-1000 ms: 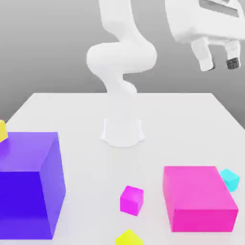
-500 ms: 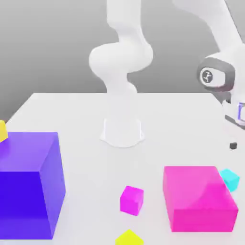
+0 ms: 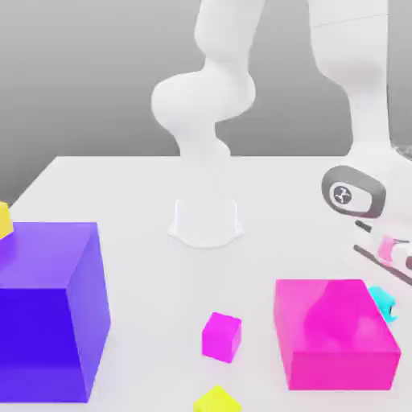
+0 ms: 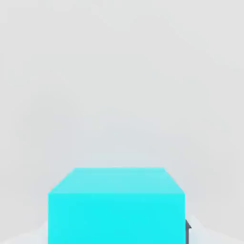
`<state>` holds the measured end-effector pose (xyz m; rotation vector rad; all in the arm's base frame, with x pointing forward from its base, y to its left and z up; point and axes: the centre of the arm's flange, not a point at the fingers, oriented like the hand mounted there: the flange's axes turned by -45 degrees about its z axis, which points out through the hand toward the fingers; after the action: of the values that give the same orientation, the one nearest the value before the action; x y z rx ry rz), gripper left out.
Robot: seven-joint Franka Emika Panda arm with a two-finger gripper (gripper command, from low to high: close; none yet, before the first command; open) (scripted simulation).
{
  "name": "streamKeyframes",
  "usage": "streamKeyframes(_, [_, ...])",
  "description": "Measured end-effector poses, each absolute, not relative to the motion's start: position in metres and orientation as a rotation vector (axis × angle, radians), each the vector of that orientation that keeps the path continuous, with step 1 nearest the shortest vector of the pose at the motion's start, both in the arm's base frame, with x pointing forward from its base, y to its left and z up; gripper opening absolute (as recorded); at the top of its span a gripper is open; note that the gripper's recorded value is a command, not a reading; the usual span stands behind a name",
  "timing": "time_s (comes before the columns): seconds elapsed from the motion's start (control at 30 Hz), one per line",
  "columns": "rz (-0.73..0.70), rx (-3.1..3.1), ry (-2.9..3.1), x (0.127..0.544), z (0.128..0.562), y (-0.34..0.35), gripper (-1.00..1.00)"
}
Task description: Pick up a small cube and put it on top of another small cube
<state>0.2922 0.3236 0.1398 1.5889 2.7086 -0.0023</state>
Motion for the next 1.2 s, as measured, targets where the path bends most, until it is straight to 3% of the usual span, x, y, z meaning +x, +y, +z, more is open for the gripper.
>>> streamKeyframes(0.17, [0.005,1.586,2.711,0.293,0.192,0.325,-1.00])
streamKeyframes(0.3, [0.081,1.577,2.700,0.330,0.237,0.324,-1.00])
streamKeyframes(0.47, [0.083,1.837,2.475,0.444,0.307,0.189,-1.00])
streamKeyframes(0.63, [0.054,2.036,2.283,0.487,0.373,0.035,-1.00])
streamKeyframes(0.8, [0.025,2.197,2.134,0.474,0.415,-0.090,-1.00])
streamKeyframes(0.97, [0.001,2.392,1.960,0.418,0.444,-0.216,-1.00])
streamKeyframes(1.1, [-0.001,2.550,1.828,0.368,0.413,-0.308,-1.00])
streamKeyframes(1.13, [-0.002,2.563,1.815,0.363,0.400,-0.315,1.00])
streamKeyframes(1.2, [-0.002,2.563,1.815,0.363,0.400,-0.315,1.00])
